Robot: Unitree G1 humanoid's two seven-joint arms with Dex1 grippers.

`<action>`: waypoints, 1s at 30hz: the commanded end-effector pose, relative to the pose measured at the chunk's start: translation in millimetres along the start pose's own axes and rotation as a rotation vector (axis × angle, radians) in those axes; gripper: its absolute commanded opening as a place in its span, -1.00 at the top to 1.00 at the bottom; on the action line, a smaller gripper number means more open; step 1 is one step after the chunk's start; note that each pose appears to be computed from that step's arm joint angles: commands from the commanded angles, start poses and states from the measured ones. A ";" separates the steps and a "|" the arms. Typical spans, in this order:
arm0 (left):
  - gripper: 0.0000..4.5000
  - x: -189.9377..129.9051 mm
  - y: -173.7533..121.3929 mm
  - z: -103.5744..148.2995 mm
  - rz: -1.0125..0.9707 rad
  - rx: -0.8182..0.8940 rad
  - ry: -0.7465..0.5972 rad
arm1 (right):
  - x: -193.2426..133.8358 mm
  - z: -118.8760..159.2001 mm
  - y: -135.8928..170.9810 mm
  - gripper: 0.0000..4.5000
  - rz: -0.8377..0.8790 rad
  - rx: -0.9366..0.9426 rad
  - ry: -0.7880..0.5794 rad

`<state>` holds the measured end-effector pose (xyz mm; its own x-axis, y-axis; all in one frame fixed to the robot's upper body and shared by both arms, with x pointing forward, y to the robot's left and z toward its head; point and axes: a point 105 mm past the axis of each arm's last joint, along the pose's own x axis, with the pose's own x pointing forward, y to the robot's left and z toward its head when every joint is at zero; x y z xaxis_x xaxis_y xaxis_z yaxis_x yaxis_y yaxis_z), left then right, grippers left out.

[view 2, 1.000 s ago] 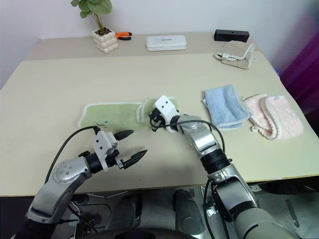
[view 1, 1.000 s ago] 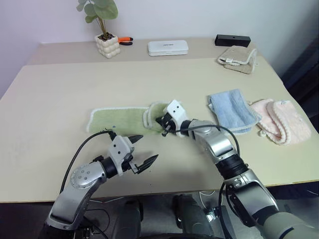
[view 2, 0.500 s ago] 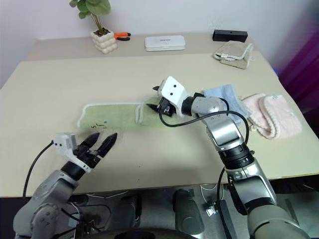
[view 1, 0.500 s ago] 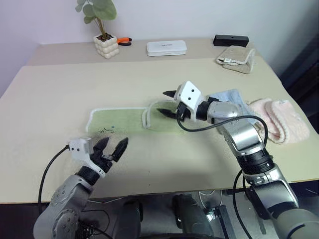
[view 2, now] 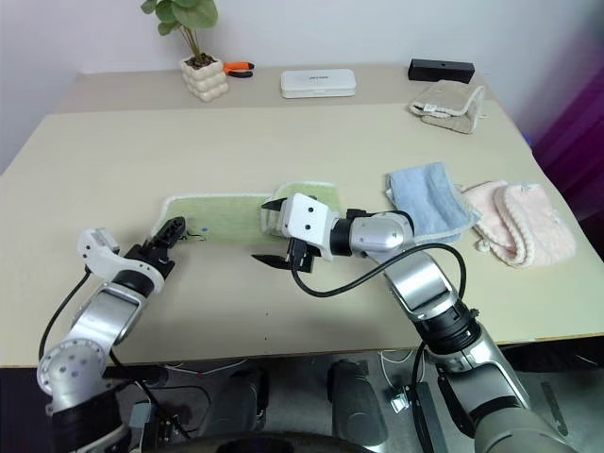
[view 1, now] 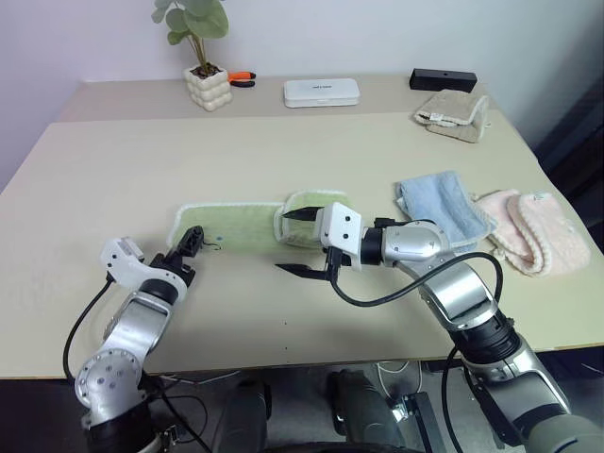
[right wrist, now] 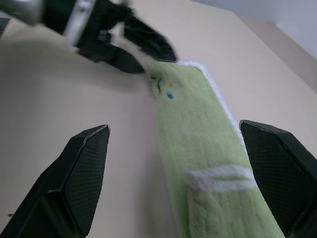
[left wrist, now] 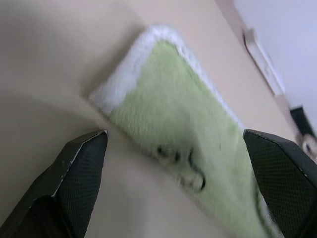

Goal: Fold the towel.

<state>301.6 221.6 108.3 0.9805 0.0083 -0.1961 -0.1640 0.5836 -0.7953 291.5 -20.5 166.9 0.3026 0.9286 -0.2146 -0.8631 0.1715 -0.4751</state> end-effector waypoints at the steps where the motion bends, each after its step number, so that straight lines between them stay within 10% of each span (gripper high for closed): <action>1: -1.00 6.5 10.0 8.2 0.051 -0.043 -0.016 | -0.3 13.7 2.7 -0.90 -0.011 -0.045 -0.036; 5: -0.44 12.5 5.4 12.7 0.033 -0.060 -0.022 | -1.8 13.5 5.2 -0.93 -0.027 -0.043 -0.031; 11: 0.96 12.7 2.7 28.2 0.008 -0.071 -0.081 | -4.1 12.5 6.2 -0.93 -0.046 -0.032 -0.021; 22: 0.98 -16.2 -39.6 115.5 -0.230 0.325 -0.320 | -12.1 0.3 1.3 -0.93 -0.076 -0.031 0.030; 30: 0.98 -20.5 -111.8 16.7 -0.697 0.822 0.053 | -10.3 -6.6 -1.4 -0.93 -0.085 -0.038 0.046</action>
<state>306.6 196.0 215.9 0.8807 -0.4468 0.1569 0.4720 0.8554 -0.2132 292.0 -32.7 154.8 0.3842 0.8896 -0.2469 -0.8394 0.2253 -0.4946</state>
